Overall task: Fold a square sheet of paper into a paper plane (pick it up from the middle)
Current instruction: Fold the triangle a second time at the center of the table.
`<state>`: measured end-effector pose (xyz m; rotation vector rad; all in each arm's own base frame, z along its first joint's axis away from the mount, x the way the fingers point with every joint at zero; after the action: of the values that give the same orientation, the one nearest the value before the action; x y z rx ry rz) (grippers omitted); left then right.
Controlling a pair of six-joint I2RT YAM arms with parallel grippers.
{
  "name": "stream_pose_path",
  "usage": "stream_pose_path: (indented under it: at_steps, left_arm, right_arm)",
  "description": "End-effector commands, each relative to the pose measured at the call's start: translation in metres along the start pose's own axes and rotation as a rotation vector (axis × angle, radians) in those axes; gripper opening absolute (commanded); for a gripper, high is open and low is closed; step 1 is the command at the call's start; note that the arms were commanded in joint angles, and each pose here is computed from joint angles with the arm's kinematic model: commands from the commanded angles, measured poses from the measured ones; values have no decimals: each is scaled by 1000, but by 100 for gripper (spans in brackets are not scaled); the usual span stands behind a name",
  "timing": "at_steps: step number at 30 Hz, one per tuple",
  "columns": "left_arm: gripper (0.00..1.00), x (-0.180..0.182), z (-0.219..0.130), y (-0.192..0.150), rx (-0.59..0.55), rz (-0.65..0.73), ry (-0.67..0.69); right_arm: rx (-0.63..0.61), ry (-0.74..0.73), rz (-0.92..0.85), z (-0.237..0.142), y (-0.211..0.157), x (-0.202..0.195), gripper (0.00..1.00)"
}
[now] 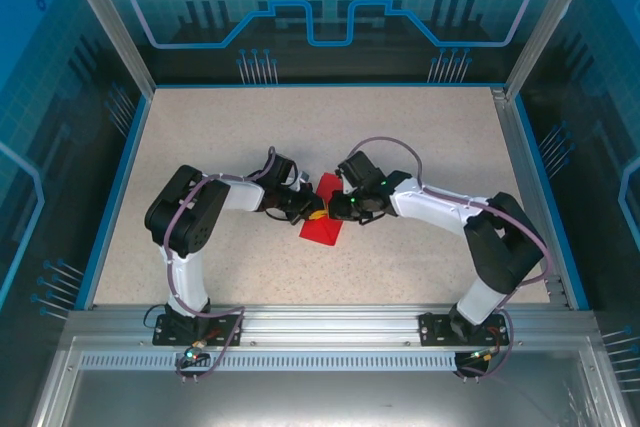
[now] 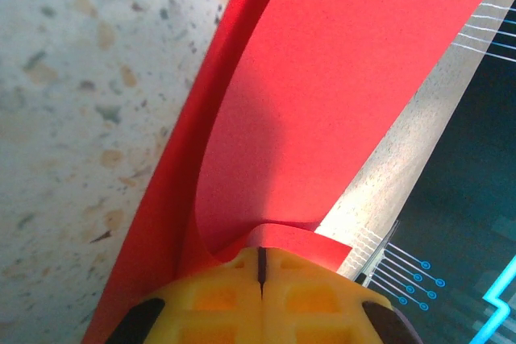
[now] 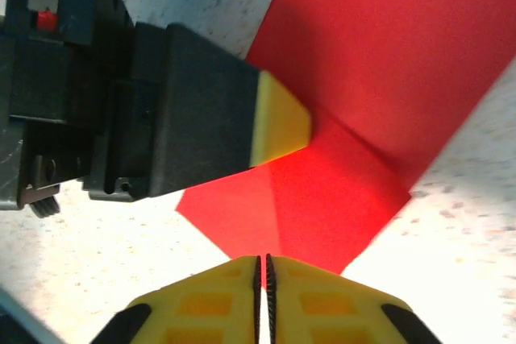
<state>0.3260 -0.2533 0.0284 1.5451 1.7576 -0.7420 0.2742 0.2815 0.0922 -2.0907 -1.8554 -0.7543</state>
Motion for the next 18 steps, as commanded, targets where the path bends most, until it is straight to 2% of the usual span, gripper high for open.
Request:
stream_pose_path:
  at_steps: [1, 8, 18]
  left_arm:
    - [0, 36, 10, -20, 58, -75, 115]
    - [0, 35, 9, -21, 59, -76, 112]
    - [0, 36, 9, -21, 62, -73, 113]
  right_arm:
    - [83, 99, 27, 18, -21, 23, 10]
    - [116, 70, 69, 44, -28, 17, 8]
    - [122, -2, 74, 55, -28, -1, 8]
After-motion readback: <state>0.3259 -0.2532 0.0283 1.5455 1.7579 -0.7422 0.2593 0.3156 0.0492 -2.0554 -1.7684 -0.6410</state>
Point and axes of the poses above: each hand's point on the last joint's axis, 136 mm out from that joint toward the fingers, its own z axis out along the fingers, its own x axis along the line the jaws close on, y = z × x, the point moved 2 cm from there along -z, back along the fingers, and after that the axes turned 13 degrees about z, right-handed, at the moved point
